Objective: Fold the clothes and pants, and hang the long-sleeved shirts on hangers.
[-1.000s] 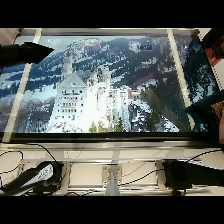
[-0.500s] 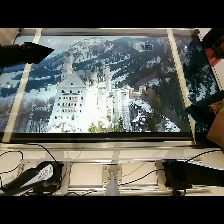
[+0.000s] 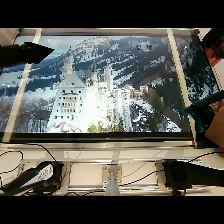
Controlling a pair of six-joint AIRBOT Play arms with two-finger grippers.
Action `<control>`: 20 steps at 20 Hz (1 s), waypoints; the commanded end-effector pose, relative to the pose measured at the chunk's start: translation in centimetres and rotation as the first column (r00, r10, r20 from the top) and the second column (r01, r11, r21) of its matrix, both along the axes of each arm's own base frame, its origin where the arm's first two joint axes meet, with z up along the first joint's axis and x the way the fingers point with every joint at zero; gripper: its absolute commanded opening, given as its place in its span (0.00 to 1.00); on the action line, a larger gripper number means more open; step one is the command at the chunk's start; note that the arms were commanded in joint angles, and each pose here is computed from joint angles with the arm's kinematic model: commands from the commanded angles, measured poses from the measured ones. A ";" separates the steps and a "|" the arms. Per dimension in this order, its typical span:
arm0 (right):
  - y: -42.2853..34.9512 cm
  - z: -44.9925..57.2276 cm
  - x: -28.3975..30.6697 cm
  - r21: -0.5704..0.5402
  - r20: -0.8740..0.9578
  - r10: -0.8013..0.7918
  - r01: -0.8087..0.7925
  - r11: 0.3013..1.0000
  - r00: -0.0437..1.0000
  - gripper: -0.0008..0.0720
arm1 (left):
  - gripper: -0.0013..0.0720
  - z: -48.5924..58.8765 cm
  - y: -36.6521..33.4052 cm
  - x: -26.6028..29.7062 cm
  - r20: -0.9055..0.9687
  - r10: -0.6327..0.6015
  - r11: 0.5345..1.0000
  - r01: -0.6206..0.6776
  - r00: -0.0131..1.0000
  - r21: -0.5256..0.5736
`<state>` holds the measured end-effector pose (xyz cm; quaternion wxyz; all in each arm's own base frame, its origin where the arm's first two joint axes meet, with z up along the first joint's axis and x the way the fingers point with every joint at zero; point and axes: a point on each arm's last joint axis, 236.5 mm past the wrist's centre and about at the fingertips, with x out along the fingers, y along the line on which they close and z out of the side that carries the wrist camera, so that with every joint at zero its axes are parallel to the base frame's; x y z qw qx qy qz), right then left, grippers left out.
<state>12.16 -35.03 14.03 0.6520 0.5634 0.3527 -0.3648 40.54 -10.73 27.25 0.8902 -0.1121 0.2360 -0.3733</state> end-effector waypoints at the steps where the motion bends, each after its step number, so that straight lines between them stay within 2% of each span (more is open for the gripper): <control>1: -1.1 4.7 0.1 -0.133 0.005 0.006 -0.005 0.991 1.000 0.89 | 0.08 0.0 0.0 0.0 0.001 0.001 1.000 -0.001 1.000 0.000; 4: -2.4 9.2 2.6 -0.272 0.124 0.037 -0.002 0.962 0.992 0.31 | 0.08 0.0 0.0 0.0 0.001 0.001 1.000 -0.001 1.000 0.000; 6: -1.2 12.6 6.6 -0.373 0.231 0.198 -0.101 0.922 0.953 0.05 | 0.08 0.0 0.0 0.0 0.001 0.001 1.000 -0.001 1.000 0.000; 10: 4.6 16.8 15.4 -0.496 0.273 0.476 -0.302 0.814 0.836 0.03 | 0.08 0.0 0.0 0.0 0.001 0.001 1.000 -0.001 1.000 0.000; 13: 11.6 17.2 20.4 -0.494 0.263 0.655 -0.484 0.722 0.709 0.03 | 0.08 0.0 0.0 0.0 0.001 0.001 1.000 -0.001 1.000 0.000; 14: 14.1 16.4 21.5 -0.483 0.231 0.721 -0.566 0.667 0.653 0.03 | 0.08 0.0 0.0 0.0 0.001 0.001 1.000 -0.001 1.000 0.000; 15: 16.9 15.2 22.0 -0.475 0.164 0.803 -0.667 0.574 0.574 0.03 | 0.08 0.0 0.0 0.0 0.001 0.001 1.000 -0.001 1.000 0.000; 17: 20.5 13.9 23.4 -0.452 0.094 0.866 -0.754 0.477 0.492 0.03 | 0.08 0.0 0.0 0.0 0.001 0.001 1.000 -0.001 1.000 0.000; 20: 21.0 11.8 24.3 -0.436 -0.069 0.865 -0.795 0.422 0.497 0.03 | 0.08 0.0 0.0 0.0 0.001 0.001 1.000 -0.001 1.000 0.000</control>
